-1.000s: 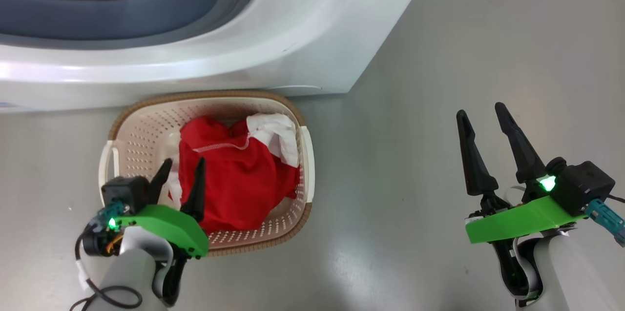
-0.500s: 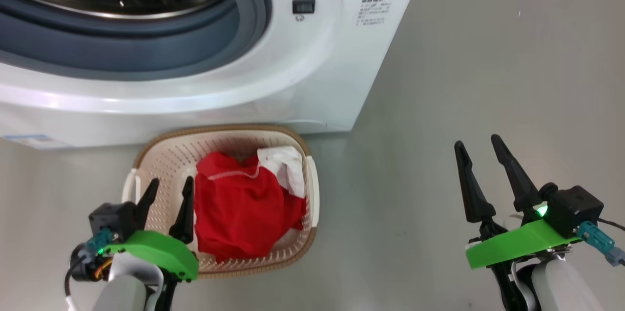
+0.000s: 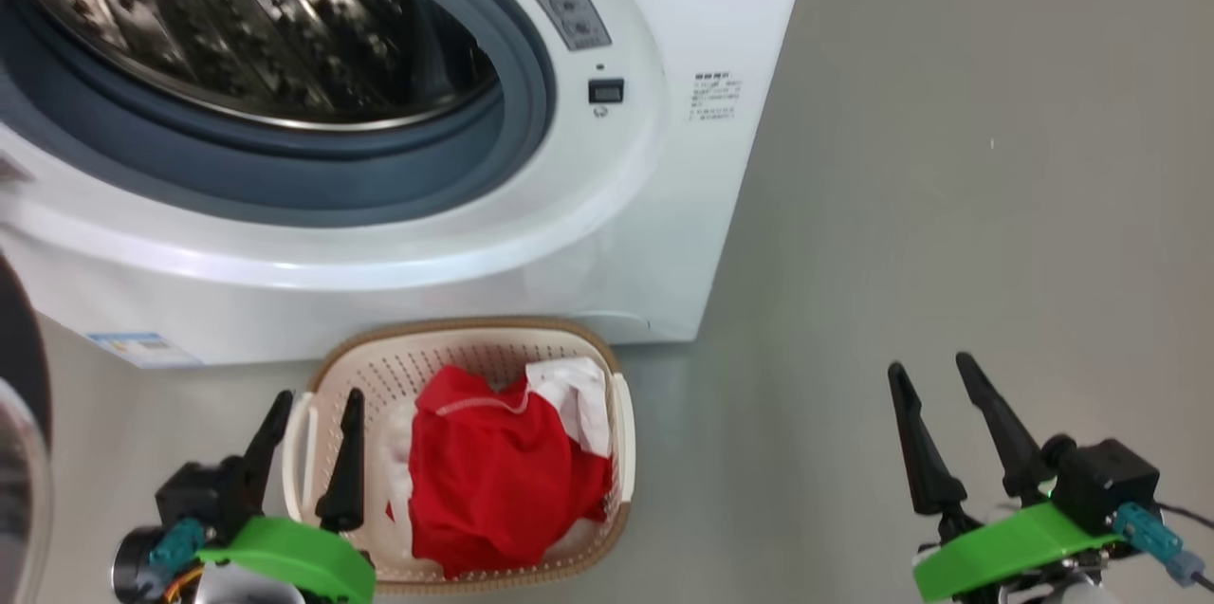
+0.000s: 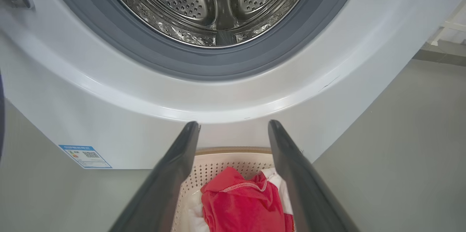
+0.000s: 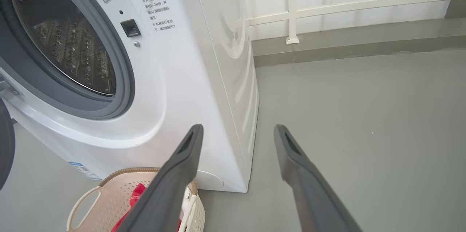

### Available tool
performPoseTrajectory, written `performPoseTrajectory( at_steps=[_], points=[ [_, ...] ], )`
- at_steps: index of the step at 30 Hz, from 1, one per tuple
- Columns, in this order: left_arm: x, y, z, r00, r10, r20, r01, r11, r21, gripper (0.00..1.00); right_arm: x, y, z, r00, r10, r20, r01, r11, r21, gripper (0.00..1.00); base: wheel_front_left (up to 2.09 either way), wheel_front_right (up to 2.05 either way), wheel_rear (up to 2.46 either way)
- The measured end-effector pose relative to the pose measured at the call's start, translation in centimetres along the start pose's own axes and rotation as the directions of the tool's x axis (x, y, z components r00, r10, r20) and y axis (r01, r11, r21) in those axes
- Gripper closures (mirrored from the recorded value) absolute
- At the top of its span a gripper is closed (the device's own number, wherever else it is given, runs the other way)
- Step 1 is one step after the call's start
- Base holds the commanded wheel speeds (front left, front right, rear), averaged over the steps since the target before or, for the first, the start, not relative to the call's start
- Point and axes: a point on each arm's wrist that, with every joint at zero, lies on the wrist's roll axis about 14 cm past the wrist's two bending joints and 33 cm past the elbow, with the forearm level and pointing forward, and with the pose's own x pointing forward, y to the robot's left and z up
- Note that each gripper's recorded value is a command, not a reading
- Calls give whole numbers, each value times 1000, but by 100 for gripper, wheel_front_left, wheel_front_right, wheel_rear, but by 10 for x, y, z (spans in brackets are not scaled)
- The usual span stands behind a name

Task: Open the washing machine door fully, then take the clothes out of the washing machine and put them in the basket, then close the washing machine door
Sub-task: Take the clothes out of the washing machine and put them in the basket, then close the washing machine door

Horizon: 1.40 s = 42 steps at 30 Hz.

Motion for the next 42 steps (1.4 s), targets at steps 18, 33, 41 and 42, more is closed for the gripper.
performPoseTrajectory(
  at_steps=[18,33,41,42],
  points=[
    [-74,4,46,984,14,178,-22,999,42,0,-48,1,6,1000,-5,19,5,1000,-1,0,0,0,0],
    [-85,3,47,980,24,195,-30,999,25,0,-54,-8,6,999,-32,21,32,999,-1,0,0,0,0],
    [-84,3,45,982,25,187,-29,999,21,0,-53,-8,4,999,-36,16,36,999,2,0,0,0,0],
    [-84,3,45,982,25,187,-30,999,21,0,-53,-8,4,999,-36,16,36,999,2,0,0,0,0]
  ],
)
